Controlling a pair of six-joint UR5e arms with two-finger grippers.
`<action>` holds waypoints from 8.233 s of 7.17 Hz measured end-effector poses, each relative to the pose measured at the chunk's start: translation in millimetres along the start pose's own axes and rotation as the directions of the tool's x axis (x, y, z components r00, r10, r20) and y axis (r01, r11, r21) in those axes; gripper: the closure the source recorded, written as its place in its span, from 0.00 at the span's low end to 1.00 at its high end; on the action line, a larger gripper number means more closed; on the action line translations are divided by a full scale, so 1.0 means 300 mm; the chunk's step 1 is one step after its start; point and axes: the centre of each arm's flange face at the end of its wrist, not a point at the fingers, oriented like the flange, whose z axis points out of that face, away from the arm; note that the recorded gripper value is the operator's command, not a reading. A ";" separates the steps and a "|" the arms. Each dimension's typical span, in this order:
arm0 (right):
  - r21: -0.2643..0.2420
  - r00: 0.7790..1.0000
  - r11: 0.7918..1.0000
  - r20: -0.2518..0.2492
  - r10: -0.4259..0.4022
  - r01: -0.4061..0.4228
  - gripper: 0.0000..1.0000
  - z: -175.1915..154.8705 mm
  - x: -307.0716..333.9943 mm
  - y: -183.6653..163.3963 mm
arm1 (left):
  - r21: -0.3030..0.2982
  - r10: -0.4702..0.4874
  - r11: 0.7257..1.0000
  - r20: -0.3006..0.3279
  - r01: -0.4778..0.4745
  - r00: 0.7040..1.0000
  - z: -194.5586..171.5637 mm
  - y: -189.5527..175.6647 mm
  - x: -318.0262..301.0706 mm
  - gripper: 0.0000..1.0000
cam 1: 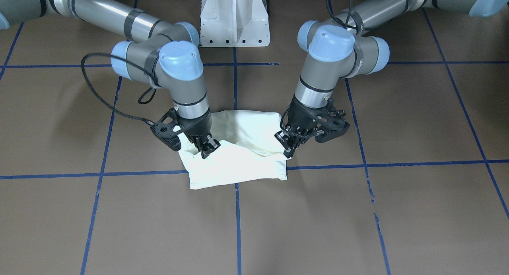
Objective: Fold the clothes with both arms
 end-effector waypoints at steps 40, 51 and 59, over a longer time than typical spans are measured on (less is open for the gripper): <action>-0.083 0.987 0.986 0.081 -0.140 0.147 1.00 0.154 0.002 -0.069 | -0.349 0.205 0.888 -0.279 -0.298 0.938 0.073 0.313 -0.300 1.00; -0.134 0.975 0.966 0.059 -0.214 0.220 1.00 -0.003 0.300 -0.689 | -0.132 0.513 0.843 -0.093 -0.522 0.853 -0.151 -0.290 -0.673 1.00; -0.190 0.707 0.703 -0.059 -0.705 0.685 0.01 -0.535 1.584 -1.587 | -0.188 0.754 0.656 0.146 -0.731 0.640 -0.838 -1.156 -1.560 0.00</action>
